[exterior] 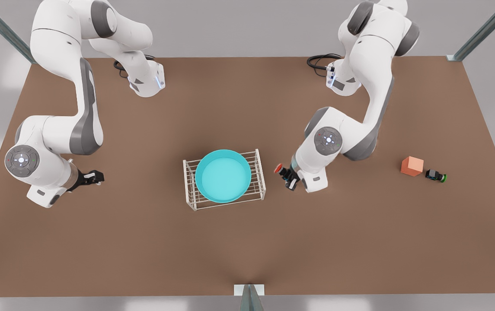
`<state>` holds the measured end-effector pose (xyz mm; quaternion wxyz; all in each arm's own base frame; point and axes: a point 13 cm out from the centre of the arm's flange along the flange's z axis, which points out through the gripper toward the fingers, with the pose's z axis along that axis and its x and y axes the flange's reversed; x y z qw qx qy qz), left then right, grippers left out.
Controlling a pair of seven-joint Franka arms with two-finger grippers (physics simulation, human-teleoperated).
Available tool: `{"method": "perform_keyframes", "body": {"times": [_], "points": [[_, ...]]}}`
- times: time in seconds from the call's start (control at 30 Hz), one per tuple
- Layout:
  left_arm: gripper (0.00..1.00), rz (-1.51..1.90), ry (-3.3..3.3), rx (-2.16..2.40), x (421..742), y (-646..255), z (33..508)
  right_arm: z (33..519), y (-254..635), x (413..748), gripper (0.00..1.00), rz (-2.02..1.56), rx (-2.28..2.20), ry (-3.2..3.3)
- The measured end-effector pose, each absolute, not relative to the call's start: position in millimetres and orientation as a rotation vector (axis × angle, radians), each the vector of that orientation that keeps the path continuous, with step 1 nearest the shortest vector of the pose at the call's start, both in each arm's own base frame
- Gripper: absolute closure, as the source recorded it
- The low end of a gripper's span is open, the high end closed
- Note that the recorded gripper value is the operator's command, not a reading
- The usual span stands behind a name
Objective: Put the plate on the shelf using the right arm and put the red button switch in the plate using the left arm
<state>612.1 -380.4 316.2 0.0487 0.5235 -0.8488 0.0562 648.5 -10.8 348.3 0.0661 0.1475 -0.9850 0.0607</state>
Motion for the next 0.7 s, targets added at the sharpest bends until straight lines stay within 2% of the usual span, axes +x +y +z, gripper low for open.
{"method": "perform_keyframes", "body": {"times": [0.1, 0.27, 0.37, 0.4, 0.6, 0.7], "points": [[0.67, 0.31, -2.51, 1.644, 605.9, -434.5, 311.1, 348.3, -10.9, 648.5, 0.0, 0.183, 0.445, -2.971], [0.66, 0.468, -2.395, 1.717, 589.7, -522.5, 265.8, 346.8, -10.3, 648.5, 0.0, 0.184, 0.448, -2.968], [0.63, 0.58, -2.319, 1.774, 587.5, -557.1, 256.8, 346.4, -10.6, 648.5, 0.0, 0.184, 0.448, -2.967], [0.0, 0.614, -2.292, 1.798, 590.1, -562.5, 257.4, 346.3, -10.6, 648.5, 0.0, 0.184, 0.448, -2.967], [0.0, 0.739, -2.155, 1.932, 606.7, -569.7, 269.1, 346.2, -10.2, 648.5, 0.0, 0.184, 0.449, -2.966], [0.0, 0.689, -2.159, 2.022, 649.9, -483.9, 328.1, 346.3, -10.4, 648.5, 0.0, 0.184, 0.448, -2.967]]}}
